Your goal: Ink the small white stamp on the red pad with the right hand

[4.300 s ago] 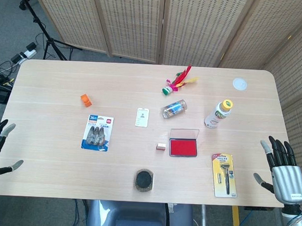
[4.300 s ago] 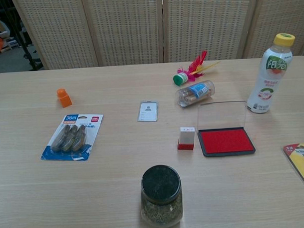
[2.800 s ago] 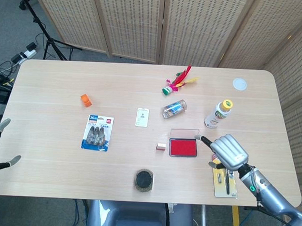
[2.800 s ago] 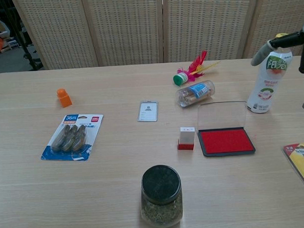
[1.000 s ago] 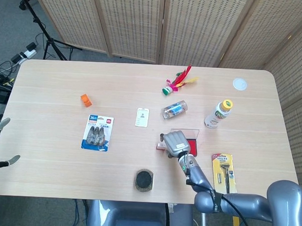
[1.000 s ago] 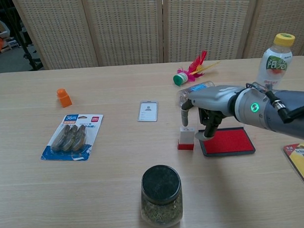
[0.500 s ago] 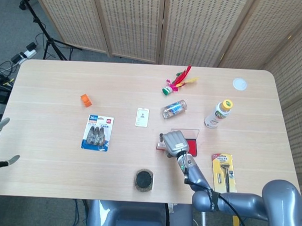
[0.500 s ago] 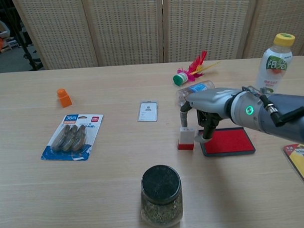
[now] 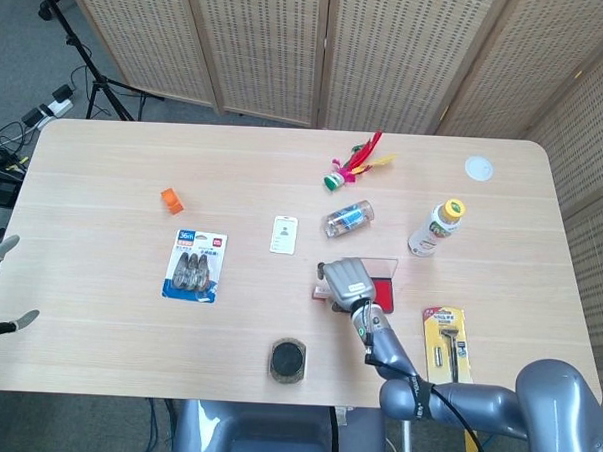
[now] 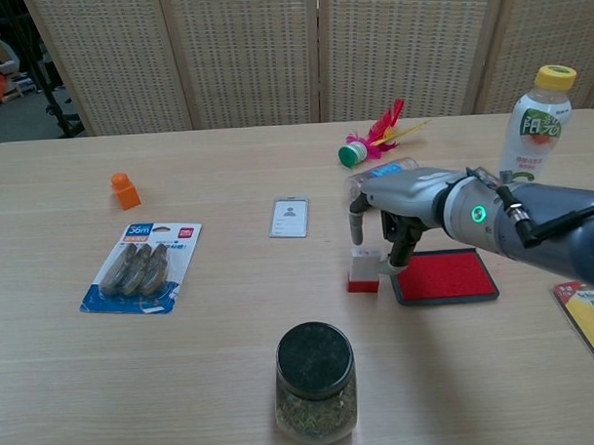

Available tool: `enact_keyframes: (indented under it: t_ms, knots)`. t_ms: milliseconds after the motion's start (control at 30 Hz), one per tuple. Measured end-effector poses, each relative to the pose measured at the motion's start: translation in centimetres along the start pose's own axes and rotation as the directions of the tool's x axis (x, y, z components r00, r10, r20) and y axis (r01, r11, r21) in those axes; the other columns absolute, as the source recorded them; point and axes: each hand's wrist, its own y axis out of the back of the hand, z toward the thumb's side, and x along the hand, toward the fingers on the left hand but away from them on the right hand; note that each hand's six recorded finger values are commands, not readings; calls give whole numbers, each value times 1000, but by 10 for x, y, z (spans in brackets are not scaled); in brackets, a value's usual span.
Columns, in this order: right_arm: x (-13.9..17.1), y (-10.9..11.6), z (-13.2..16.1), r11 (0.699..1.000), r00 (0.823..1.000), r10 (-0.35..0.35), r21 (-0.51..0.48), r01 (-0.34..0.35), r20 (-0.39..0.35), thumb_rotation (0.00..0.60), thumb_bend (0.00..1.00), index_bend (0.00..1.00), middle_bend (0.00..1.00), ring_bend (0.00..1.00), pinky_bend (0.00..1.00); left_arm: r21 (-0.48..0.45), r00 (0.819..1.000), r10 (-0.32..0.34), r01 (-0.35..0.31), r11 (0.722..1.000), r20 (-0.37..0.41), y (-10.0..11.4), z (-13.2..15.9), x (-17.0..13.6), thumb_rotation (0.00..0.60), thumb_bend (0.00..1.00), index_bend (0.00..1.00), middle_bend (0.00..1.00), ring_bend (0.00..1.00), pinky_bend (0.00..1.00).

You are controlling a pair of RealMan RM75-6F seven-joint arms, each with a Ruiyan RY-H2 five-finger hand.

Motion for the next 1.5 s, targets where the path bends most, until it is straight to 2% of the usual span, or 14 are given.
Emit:
enact_keyframes:
  t_ms: [433, 600, 800, 1000, 1167, 1333, 1500]
  knots:
    - [-2, -5, 2, 1000, 1000, 13, 10, -13, -1, 600, 360, 451, 963, 1000, 1000, 0, 1000, 1, -1, 1000, -2, 0, 0, 0, 600, 0, 0, 0, 0, 0]
    - [-3, -5, 2, 1000, 1000, 11, 13, -11, 2, 600, 423, 513, 963, 1000, 1000, -2, 1000, 2, -2, 1000, -3, 0, -1, 0, 600, 0, 0, 0, 0, 0]
    - [-2, -4, 1, 1000, 1000, 6, 20, -6, 6, 600, 461, 537, 963, 1000, 1000, 1, 1000, -1, 1, 1000, -4, 0, -1, 1, 600, 0, 0, 0, 0, 0]
    - [5, 5, 4, 1000, 1000, -14, 17, 14, -16, 600, 466, 537, 963, 1000, 1000, 2, 1000, -1, 1, 1000, -5, -1, -1, 1, 600, 0, 0, 0, 0, 0]
    - [20, 23, 5, 998, 998, -49, 25, 50, -48, 600, 466, 537, 963, 1000, 1000, 4, 1000, -5, 5, 1000, 0, -2, 0, 0, 600, 0, 0, 0, 0, 0]
    - [37, 41, -18, 995, 995, -92, 34, 93, -35, 600, 466, 537, 963, 1000, 1000, 3, 1000, -8, 8, 1000, 7, -3, 1, -1, 600, 0, 0, 0, 0, 0]
    - [43, 37, -48, 995, 995, -97, 26, 97, 20, 600, 466, 537, 963, 1000, 1000, 10, 1000, -10, 10, 1000, 12, -4, 3, -2, 600, 0, 0, 0, 0, 0]
